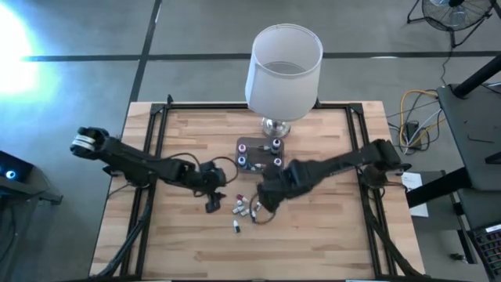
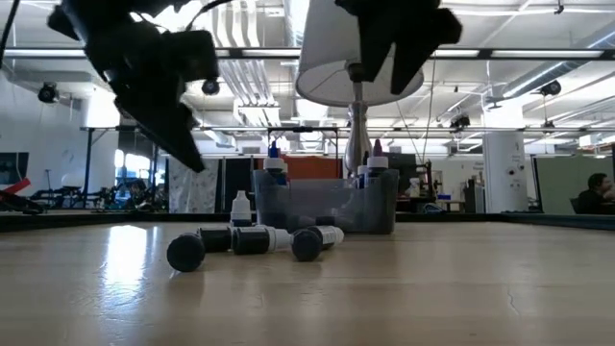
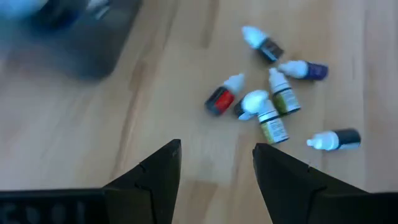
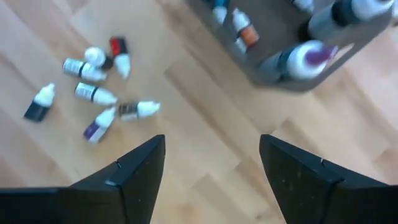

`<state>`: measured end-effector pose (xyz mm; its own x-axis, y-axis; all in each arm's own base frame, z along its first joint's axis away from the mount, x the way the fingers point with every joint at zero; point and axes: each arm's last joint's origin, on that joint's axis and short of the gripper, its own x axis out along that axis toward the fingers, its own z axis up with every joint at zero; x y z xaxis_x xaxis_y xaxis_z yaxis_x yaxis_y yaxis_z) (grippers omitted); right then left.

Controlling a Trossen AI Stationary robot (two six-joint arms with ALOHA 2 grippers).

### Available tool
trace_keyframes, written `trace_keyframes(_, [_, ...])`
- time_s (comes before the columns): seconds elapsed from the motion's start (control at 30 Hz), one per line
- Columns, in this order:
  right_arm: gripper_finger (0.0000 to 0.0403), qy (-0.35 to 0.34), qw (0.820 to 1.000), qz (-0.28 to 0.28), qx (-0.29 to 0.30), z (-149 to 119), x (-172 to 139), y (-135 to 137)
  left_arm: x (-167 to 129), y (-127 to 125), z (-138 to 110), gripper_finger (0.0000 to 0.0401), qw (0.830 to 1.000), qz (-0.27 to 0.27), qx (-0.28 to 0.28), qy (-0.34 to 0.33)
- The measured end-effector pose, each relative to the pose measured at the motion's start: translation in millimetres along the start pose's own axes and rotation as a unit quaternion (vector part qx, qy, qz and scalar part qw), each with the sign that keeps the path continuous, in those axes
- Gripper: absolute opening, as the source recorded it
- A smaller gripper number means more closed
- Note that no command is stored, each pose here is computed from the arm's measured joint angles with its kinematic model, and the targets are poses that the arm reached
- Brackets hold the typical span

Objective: Pick & Place food coloring
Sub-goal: Put the small red food coloring bottle into the black bin

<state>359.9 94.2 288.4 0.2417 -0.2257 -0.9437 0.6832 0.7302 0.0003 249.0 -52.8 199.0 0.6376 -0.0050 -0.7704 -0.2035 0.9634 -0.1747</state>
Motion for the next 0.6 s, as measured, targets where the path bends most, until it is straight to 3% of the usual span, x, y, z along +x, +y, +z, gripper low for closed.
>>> trace_keyframes(0.27, [0.0249, 0.006, 0.998, 0.011, 0.062, -40.8, -7.2, 21.1, 36.6, -5.0, 20.2, 0.0177, 0.976, -0.017, 0.215, 0.030])
trace_keyframes(0.6, [0.0247, -0.007, 0.993, 0.012, 0.115, -53.2, -11.2, 27.2, 76.9, -7.8, 27.3, 0.0177, 0.957, -0.019, 0.280, 0.073])
